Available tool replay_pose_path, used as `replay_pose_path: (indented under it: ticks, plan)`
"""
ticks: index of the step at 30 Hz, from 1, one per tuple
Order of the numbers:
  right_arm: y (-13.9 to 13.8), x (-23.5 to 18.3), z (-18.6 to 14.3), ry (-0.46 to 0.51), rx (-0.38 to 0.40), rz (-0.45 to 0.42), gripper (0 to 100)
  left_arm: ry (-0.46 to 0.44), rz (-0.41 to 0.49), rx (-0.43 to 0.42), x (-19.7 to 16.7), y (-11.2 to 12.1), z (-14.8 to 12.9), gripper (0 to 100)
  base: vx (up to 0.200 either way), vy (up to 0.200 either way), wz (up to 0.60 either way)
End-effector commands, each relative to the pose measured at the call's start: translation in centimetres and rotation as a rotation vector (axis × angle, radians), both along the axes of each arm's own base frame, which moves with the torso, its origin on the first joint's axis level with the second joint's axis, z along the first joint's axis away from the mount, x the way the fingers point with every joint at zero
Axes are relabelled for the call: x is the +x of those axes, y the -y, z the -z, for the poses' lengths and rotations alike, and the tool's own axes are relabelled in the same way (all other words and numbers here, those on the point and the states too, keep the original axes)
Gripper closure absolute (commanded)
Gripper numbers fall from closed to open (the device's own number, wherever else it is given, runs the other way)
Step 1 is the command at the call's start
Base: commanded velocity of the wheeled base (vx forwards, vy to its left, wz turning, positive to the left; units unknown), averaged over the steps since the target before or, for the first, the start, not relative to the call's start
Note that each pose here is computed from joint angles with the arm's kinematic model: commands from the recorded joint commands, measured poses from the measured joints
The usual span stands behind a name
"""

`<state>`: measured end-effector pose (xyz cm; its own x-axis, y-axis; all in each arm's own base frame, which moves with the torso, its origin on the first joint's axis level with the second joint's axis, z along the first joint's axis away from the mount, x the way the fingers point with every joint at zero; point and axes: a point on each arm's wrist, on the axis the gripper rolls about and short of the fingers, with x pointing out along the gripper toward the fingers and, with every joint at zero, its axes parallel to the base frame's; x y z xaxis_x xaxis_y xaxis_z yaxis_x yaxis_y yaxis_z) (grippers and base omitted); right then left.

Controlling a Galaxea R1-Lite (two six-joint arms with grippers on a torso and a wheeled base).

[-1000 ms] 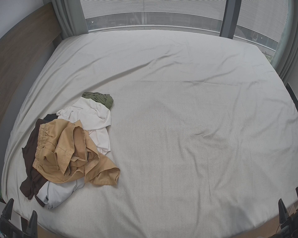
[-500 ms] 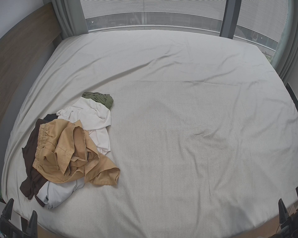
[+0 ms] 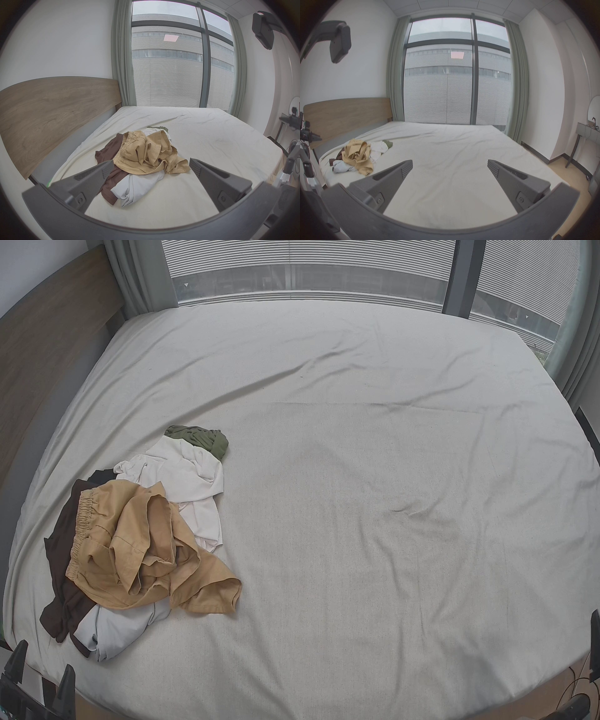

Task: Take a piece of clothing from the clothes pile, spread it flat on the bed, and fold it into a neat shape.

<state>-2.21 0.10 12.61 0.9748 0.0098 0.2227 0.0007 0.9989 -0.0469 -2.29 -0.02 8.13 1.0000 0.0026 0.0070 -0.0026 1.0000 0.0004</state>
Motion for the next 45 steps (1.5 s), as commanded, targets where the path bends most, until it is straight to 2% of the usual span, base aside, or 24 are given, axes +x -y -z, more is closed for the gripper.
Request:
replay_pose_path:
  ticks: [1,12,17,19,22,23,26,29,45]
  plan:
    - [0.0,4.4,-2.7,-0.152,-0.007,-0.054,0,-0.002,-0.001,0.001,0.0,0.0,0.5,0,0.000,0.000,0.00]
    - [-1.2,9.8,-6.5,-0.264,-0.020,-0.201,0,-0.002,-0.001,0.001,0.0,0.0,0.5,0,0.000,0.000,0.00]
    - [-2.1,12.8,-7.2,-0.328,0.012,-0.249,0,-0.002,-0.001,0.001,0.0,0.0,0.5,0,0.000,0.000,0.00]
    - [-2.3,13.4,-7.3,-0.332,0.026,-0.258,0,-0.002,-0.001,0.001,0.0,0.0,0.5,0,0.000,0.000,0.00]
    - [-3.2,15.0,-7.4,-0.356,0.103,-0.298,0,-0.002,-0.001,0.001,0.0,0.0,0.5,0,0.000,0.000,0.00]
    - [-3.2,15.1,-7.4,-0.357,0.108,-0.300,0,-0.002,-0.001,0.001,0.0,0.0,0.5,0,0.000,0.000,0.00]
    - [-4.3,16.3,-7.5,-0.397,0.201,-0.372,0,-0.002,-0.001,0.001,0.0,0.0,0.5,0,0.000,0.000,0.00]
    - [-4.9,16.8,-7.7,-0.428,0.262,-0.433,0,-0.002,-0.001,0.001,0.0,0.0,0.5,0,0.000,0.000,0.00]
    - [-7.4,20.0,-6.5,-0.571,0.291,-0.554,0,-0.002,-0.001,0.000,0.0,0.0,0.5,0,0.000,0.000,0.00]
